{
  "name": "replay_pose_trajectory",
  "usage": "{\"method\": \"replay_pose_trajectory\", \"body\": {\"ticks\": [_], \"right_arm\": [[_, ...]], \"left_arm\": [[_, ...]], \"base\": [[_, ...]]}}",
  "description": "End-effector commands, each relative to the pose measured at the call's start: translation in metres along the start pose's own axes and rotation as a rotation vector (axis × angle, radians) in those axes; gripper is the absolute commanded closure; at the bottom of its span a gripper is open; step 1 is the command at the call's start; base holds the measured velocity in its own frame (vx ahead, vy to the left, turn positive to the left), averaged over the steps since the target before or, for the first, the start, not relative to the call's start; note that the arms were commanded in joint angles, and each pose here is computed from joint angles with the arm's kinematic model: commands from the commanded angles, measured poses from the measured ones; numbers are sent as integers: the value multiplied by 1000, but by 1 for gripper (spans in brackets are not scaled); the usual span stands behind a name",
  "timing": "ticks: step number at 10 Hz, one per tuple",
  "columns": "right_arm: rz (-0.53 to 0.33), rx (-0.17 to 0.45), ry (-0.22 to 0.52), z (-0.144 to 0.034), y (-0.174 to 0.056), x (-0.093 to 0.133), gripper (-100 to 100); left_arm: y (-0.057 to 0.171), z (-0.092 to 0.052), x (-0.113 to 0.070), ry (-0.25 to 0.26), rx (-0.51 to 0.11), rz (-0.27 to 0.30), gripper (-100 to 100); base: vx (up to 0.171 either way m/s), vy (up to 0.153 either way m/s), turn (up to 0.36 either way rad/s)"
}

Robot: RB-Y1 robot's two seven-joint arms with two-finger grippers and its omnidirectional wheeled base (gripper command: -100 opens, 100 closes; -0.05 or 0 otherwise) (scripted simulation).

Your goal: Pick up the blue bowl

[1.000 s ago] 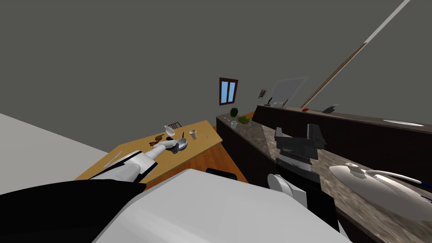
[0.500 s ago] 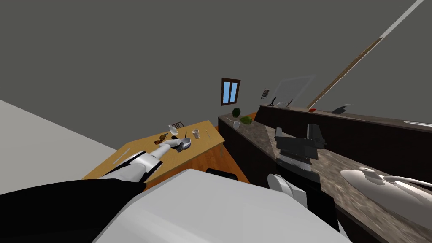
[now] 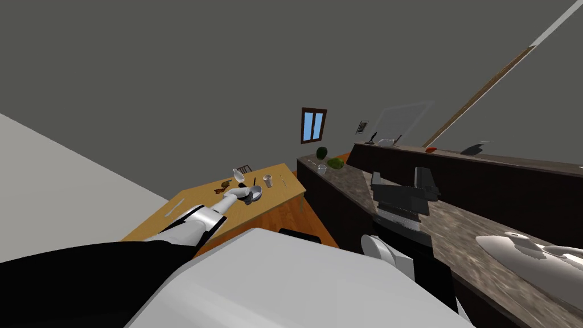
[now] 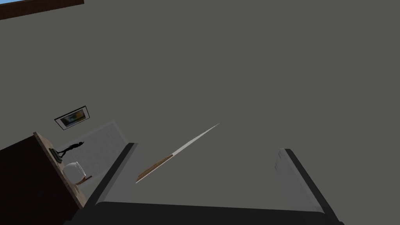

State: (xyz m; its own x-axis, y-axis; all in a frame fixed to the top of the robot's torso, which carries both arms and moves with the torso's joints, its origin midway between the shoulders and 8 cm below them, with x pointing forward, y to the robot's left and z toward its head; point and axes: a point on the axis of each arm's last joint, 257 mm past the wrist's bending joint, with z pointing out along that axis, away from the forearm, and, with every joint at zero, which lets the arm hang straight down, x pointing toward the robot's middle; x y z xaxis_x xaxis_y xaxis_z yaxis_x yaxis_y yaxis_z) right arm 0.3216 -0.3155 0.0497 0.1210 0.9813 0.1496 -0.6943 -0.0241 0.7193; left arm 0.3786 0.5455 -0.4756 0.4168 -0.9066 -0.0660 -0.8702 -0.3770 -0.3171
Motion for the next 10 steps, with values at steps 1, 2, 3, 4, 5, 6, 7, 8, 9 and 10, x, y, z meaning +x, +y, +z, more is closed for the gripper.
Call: {"method": "replay_pose_trajectory", "body": {"ticks": [1, 2, 3, 4, 5, 6, 7, 8, 9, 10], "right_arm": [[0, 0, 0, 0, 0, 0, 0], [0, 0, 0, 0, 0, 0, 0], [0, 0, 0, 0, 0, 0, 0], [0, 0, 0, 0, 0, 0, 0], [0, 0, 0, 0, 0, 0, 0], [0, 0, 0, 0, 0, 0, 0], [0, 0, 0, 0, 0, 0, 0], [0, 0, 0, 0, 0, 0, 0], [0, 0, 0, 0, 0, 0, 0], [0, 0, 0, 0, 0, 0, 0]], "left_arm": [[-3, -2, 36, 45, -6, 15, 100], [-2, -1, 52, 56, 0, 38, 100], [-2, 1, 49, 34, 2, 61, 100], [-11, -8, 83, 82, 9, 64, 100], [-4, -4, 97, 94, 3, 68, 100], [-3, -2, 97, 81, 3, 84, 100], [-4, -2, 92, 60, 7, 100, 100], [-4, -2, 89, 50, 9, 107, 100], [-10, -10, 121, 92, 10, 101, 100], [-5, -8, 136, 103, 11, 111, 100]], "base": [[-15, 52, 207], [-16, 74, 87], [-6, 41, -27], [-7, 83, 183], [-10, 88, 93], [-5, 42, -6], [0, 4, -14], [-1, -13, -3], [-12, 72, 182], [-4, 84, 106]]}}
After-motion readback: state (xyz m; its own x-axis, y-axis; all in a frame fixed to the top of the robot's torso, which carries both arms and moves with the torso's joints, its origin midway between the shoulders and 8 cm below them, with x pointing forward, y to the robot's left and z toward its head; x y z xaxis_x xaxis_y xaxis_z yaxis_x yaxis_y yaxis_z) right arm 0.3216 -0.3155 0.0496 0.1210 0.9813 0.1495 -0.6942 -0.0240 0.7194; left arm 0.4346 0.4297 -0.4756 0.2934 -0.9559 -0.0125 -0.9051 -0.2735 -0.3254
